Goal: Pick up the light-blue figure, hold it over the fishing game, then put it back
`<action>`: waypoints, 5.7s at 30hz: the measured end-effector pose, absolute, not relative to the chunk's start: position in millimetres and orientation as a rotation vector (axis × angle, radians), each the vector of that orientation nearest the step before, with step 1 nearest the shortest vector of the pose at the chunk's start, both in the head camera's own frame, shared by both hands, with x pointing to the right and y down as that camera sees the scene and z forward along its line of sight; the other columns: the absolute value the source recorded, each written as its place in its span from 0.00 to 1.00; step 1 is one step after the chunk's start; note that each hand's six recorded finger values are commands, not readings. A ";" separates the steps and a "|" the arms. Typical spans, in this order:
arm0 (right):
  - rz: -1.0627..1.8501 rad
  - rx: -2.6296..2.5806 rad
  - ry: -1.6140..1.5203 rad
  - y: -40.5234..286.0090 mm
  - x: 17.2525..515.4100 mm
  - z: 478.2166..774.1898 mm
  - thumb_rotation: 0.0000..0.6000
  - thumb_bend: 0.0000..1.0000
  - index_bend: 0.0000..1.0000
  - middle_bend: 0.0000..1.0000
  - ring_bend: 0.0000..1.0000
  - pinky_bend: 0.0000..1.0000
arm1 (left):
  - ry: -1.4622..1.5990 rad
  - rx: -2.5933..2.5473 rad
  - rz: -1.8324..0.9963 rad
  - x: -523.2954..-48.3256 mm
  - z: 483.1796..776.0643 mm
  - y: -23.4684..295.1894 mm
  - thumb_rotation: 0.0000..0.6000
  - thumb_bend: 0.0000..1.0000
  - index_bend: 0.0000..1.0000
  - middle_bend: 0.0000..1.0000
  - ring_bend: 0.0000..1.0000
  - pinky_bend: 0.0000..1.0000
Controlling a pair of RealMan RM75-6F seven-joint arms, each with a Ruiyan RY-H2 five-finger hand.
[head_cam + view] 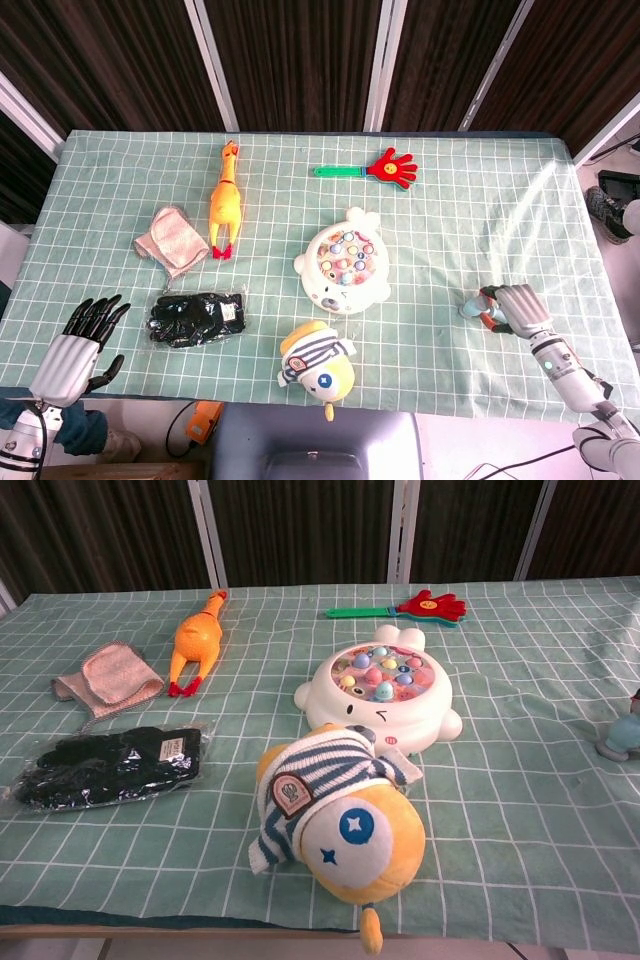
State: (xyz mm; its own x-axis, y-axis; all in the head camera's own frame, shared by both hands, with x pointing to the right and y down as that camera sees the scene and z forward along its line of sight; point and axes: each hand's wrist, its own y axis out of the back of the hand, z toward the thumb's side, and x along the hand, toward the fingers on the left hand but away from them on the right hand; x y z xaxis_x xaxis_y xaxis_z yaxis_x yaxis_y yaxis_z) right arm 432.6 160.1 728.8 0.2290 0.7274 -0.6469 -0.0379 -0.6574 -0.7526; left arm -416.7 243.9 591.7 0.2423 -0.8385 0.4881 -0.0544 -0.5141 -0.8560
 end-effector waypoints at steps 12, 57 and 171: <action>1.361 -1.819 -0.737 128.7 424.9 680.3 1.00 0.65 1.00 0.65 0.71 0.73 | 0.838 -1.782 -1.334 -418.7 587.3 244.3 1.00 0.39 0.00 0.00 0.00 0.00; 1.443 -1.531 -0.239 54.2 111.3 658.3 1.00 0.63 1.00 0.66 0.70 0.72 | 0.891 -1.821 -1.327 -434.2 578.2 239.2 1.00 0.39 0.00 0.00 0.00 0.00; 1.639 -1.469 -0.378 9.3 107.8 680.8 1.00 0.62 0.99 0.66 0.69 0.70 | 0.965 -1.801 -1.352 -453.8 571.9 230.2 1.00 0.39 0.00 0.00 0.00 0.00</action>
State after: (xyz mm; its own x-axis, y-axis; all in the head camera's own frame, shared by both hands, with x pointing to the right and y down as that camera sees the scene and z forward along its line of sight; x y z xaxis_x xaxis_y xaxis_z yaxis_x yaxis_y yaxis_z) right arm 107.8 9.3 680.8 0.0840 0.7585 -0.6462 -0.3990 -0.5686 -0.7193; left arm -453.8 230.2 571.9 0.1863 -0.8643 0.4673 -0.1607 -0.4960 -0.8533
